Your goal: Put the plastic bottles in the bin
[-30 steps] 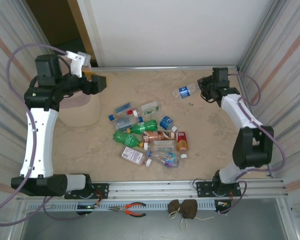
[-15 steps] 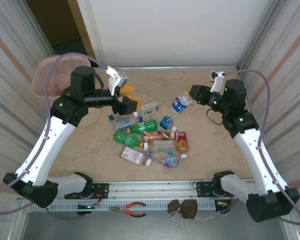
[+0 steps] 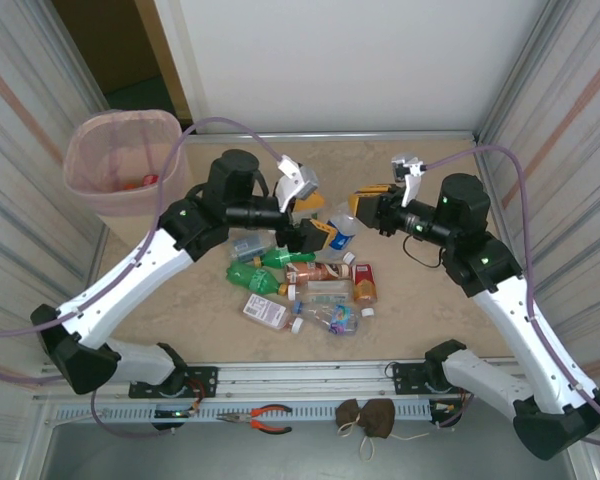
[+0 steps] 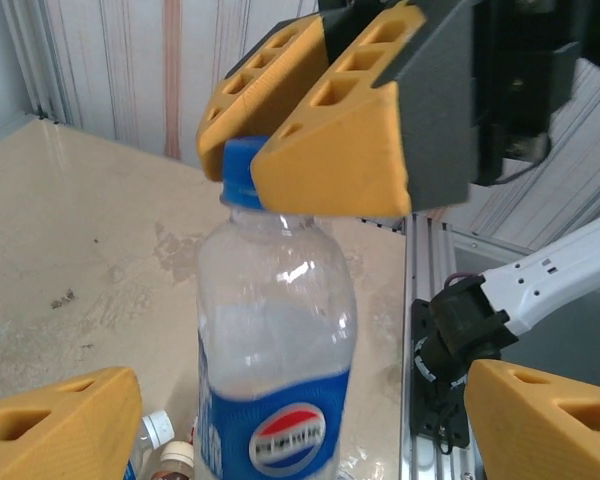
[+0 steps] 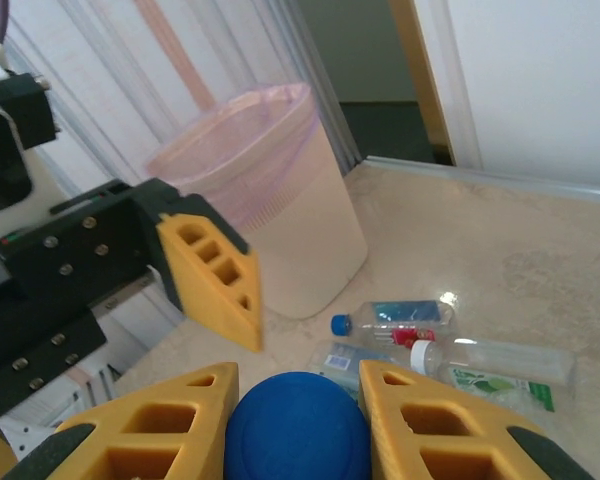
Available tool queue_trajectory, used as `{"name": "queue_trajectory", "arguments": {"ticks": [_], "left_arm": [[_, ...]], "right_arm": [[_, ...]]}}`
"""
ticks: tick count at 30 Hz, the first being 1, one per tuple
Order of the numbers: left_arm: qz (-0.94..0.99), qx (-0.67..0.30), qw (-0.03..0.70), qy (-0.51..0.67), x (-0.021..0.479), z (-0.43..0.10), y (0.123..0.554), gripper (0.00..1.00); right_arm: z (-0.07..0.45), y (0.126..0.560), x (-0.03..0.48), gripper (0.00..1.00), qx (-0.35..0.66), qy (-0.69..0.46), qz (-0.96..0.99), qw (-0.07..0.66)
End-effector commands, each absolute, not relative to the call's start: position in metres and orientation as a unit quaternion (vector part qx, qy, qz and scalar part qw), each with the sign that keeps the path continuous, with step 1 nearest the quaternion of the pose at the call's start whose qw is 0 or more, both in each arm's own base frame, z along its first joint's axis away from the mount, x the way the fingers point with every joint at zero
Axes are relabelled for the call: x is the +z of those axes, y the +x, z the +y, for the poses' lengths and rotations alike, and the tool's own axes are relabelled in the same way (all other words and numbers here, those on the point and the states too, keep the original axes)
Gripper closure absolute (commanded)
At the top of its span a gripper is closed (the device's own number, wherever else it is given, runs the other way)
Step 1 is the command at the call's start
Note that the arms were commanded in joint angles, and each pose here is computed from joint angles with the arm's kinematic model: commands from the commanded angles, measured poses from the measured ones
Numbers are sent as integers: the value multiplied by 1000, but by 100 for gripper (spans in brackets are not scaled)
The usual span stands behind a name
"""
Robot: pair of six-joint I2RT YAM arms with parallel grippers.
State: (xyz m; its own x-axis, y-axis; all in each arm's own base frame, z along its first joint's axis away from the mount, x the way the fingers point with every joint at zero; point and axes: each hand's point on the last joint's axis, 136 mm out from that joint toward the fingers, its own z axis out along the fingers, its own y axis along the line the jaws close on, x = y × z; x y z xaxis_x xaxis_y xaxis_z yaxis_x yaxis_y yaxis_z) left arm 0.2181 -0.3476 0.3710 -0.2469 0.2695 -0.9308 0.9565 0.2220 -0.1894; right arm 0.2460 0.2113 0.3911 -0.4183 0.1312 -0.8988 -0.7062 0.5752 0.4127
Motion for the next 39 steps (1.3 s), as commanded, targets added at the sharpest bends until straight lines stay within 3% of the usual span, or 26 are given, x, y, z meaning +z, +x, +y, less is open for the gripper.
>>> {"name": "queue_trajectory", "arguments": {"ticks": [1, 9, 18, 35, 39], "left_arm": [[671, -400, 445, 438, 385, -356, 236, 16], [674, -397, 428, 451, 368, -383, 235, 24], [676, -392, 421, 461, 359, -391, 236, 39], [672, -399, 406, 474, 350, -399, 235, 35], [671, -398, 406, 476, 349, -399, 234, 41]], "right_arm": [[212, 246, 412, 95, 403, -199, 717, 532], [213, 261, 408, 96, 382, -160, 734, 538], [207, 268, 404, 97, 370, -137, 743, 541], [207, 262, 415, 97, 386, -132, 733, 544], [207, 262, 415, 97, 388, -130, 734, 542]]}}
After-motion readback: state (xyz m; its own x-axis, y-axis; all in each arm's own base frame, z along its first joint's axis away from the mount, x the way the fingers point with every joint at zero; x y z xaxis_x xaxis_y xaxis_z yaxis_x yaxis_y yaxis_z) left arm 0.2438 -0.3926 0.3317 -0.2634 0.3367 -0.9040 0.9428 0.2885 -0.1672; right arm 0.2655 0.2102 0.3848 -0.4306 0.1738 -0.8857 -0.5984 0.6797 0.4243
